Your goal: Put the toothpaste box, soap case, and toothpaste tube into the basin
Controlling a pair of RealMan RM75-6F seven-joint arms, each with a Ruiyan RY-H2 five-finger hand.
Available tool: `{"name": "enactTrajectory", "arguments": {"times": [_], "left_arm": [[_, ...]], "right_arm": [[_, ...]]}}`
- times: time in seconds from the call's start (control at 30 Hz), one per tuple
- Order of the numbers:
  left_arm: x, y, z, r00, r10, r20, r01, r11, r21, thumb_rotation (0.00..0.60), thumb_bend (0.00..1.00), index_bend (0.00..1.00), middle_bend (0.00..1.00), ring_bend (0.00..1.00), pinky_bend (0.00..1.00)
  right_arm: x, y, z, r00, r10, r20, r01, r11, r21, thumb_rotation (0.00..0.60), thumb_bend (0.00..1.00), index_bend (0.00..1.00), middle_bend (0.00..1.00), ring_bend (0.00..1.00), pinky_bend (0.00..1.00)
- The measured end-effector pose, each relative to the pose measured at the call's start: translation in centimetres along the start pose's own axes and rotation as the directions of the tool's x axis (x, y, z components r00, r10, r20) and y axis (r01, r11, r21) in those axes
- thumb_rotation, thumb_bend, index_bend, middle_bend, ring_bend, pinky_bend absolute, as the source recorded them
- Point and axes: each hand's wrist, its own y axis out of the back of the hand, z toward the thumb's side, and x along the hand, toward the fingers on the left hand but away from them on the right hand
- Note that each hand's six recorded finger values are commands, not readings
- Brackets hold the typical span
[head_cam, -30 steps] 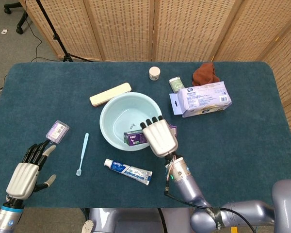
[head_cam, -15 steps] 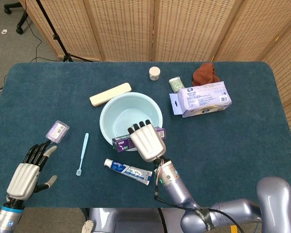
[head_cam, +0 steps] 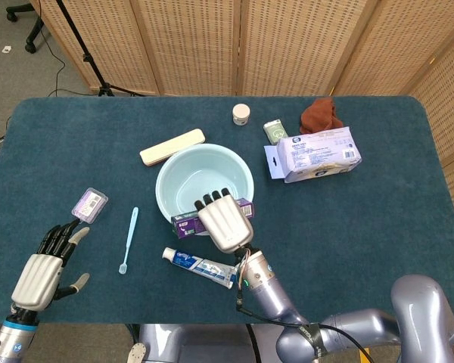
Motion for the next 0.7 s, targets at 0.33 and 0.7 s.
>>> {"name": "enactTrajectory", "arguments": {"times": [0.33, 0.7], "left_arm": [[0.0, 0.0, 0.0, 1.000, 0.000, 0.001, 0.000, 1.000, -0.003, 0.600, 0.25, 0.00, 0.00, 0.00, 0.00], [0.0, 0.0, 0.0, 1.000, -0.003, 0.000, 0.003, 1.000, -0.010, 0.600, 0.25, 0.00, 0.00, 0.00, 0.00]], "right_arm": [[-0.4, -0.6, 0.9, 1.000, 0.002, -0.009, -0.002, 1.000, -0.007, 0.600, 0.25, 0.71, 0.55, 0.53, 0.55], [-0.9, -1.0, 2.3, 0.999, -0.037, -0.023, 0.036, 0.999, -0.031, 0.600, 0.25, 0.71, 0.54, 0.53, 0.55]]}}
